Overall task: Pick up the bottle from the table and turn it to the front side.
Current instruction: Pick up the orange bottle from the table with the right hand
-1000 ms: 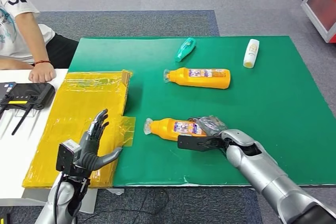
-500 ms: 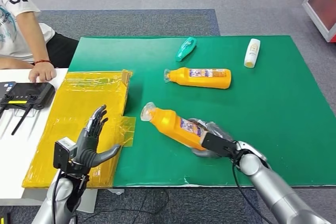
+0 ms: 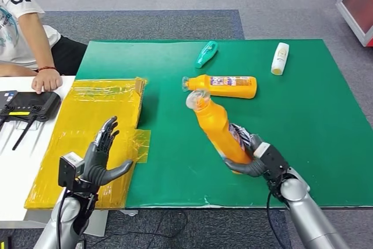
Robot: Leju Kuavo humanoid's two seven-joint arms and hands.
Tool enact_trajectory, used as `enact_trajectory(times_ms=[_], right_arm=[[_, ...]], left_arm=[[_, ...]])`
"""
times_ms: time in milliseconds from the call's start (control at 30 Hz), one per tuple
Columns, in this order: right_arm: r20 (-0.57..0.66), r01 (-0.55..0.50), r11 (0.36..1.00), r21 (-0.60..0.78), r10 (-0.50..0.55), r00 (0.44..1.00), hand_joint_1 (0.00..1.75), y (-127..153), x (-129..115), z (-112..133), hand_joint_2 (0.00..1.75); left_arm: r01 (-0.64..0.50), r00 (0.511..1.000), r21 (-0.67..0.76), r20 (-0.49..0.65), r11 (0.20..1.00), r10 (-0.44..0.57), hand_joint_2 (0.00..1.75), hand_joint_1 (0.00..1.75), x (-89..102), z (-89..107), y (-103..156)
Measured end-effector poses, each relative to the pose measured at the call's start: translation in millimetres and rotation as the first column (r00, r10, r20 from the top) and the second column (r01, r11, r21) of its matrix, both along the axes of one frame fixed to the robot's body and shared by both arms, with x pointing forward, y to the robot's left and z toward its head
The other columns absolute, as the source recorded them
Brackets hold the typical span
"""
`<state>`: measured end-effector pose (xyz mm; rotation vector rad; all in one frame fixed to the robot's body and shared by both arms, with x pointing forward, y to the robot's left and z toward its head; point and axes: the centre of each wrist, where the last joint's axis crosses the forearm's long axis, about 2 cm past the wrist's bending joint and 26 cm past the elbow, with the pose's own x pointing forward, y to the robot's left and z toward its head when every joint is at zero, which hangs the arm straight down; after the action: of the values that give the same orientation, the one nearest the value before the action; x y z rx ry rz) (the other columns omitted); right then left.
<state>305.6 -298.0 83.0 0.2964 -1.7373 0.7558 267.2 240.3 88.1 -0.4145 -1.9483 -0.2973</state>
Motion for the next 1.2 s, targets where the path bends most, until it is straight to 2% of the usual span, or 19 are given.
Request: enact_trajectory(times_ms=[200, 367, 733, 1000, 1200], right_arm=[[-0.015, -0.027, 0.966, 0.257, 0.032, 0.999, 1.75, 25, -6, 0, 1.75], [-0.025, -0.068, 0.928, 0.367, 0.083, 0.996, 1.75, 59, -10, 1, 1.75], [0.005, -0.046, 0.954, 0.297, 0.046, 0.999, 1.75, 106, -10, 2, 1.75], [0.038, -0.010, 0.969, 0.247, 0.001, 0.999, 1.75, 114, -6, 4, 1.75], [0.094, 0.046, 0.979, 0.201, -0.066, 0.993, 1.75, 118, -3, 6, 1.75]], left_arm=[[0.020, 1.000, -0.013, 0.003, 1.000, -0.020, 1.75, 0.00, 1.3, 1.7, -3], [0.106, 0.994, -0.068, 0.016, 0.992, -0.105, 1.75, 0.00, 11.6, 11.4, -11], [0.173, 0.984, -0.079, 0.043, 0.982, -0.170, 1.75, 0.00, 40.7, 42.4, -29], [0.207, 0.978, -0.061, 0.024, 0.976, -0.206, 1.75, 0.00, 54.9, 61.1, -38], [0.275, 0.960, -0.099, -0.015, 0.956, -0.278, 1.75, 0.00, 61.0, 69.8, -45]])
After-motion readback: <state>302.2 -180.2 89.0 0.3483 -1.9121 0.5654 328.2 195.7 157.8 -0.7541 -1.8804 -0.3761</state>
